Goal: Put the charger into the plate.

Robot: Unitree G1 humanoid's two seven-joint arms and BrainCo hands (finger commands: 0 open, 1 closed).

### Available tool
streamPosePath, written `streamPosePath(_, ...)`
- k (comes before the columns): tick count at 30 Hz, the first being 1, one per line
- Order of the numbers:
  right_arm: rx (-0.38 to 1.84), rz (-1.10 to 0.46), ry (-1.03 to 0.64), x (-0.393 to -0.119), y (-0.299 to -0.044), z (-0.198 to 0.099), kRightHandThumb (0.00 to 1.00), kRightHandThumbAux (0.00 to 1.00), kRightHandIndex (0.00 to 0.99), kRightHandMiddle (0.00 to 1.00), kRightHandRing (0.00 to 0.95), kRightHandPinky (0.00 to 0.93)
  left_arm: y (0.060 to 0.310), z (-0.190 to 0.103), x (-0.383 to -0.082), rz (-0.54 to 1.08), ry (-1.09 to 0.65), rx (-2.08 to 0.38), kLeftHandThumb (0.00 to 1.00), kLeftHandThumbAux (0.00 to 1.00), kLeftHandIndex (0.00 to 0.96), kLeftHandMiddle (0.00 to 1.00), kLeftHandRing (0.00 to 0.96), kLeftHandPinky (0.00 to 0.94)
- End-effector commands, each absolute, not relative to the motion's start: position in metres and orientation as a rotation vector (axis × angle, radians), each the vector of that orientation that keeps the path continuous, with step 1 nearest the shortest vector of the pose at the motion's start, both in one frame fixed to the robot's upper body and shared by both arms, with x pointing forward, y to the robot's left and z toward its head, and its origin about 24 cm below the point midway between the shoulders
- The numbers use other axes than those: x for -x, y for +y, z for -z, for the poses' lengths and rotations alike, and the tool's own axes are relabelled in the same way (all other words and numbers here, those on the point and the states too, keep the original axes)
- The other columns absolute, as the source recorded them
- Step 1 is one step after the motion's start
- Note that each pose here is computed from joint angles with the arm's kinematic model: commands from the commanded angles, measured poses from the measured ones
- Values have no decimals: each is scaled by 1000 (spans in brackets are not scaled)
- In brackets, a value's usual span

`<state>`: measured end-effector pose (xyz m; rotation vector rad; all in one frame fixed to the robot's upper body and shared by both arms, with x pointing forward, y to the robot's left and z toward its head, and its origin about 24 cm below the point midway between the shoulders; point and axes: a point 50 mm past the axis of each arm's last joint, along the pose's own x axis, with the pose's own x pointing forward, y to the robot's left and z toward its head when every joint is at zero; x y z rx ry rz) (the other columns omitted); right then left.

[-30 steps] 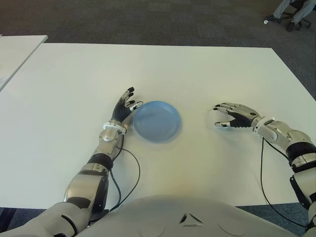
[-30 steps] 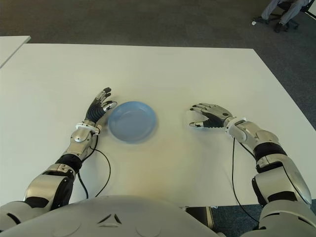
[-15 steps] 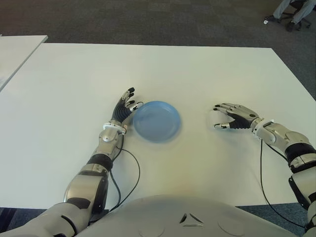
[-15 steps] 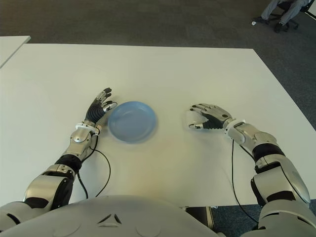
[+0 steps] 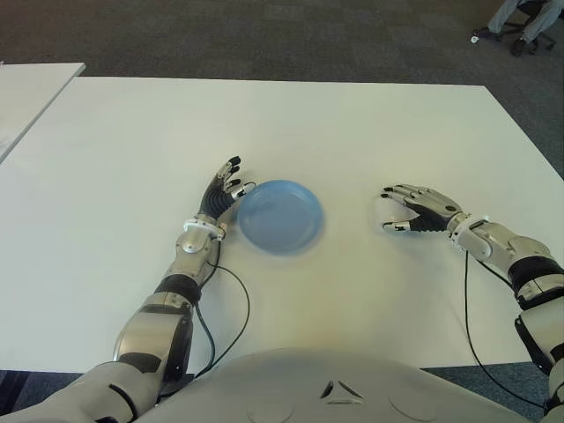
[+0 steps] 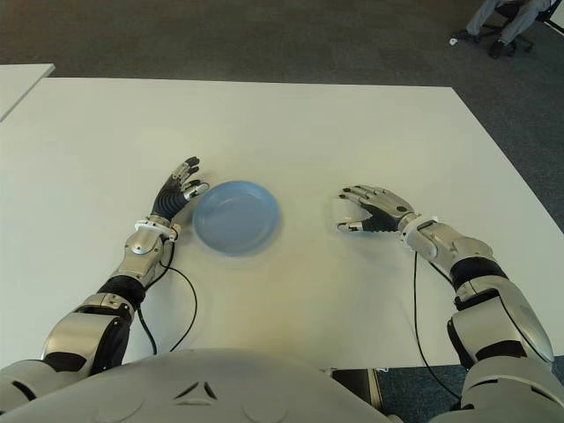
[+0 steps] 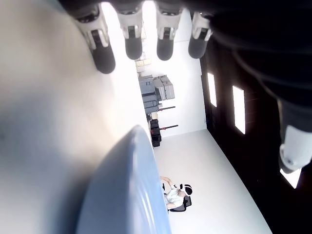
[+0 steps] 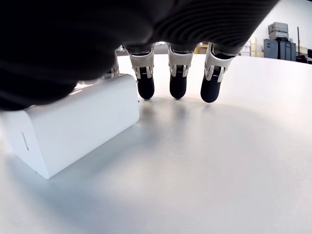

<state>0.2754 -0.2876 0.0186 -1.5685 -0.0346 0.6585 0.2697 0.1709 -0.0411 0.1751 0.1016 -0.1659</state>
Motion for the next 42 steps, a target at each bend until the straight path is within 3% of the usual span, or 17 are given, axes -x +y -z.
streamPosePath(1, 1592, -688, -6, -270, -290, -10, 288, 115, 0, 0, 0, 0, 177, 68, -246, 174, 253, -175, 0, 529, 74, 73, 64, 49)
streamPosePath(29, 1778, -642, -236, -268, -292, -8, 250, 149, 0, 0, 0, 0, 181, 68, -243, 174, 256, -192, 0, 524, 69, 75, 65, 51)
streamPosePath(42, 1765, -658, -219, -267, -292, -4, 252, 165, 0, 0, 0, 0, 182, 68, -243, 167, 256, -153, 0, 531, 79, 82, 74, 66)
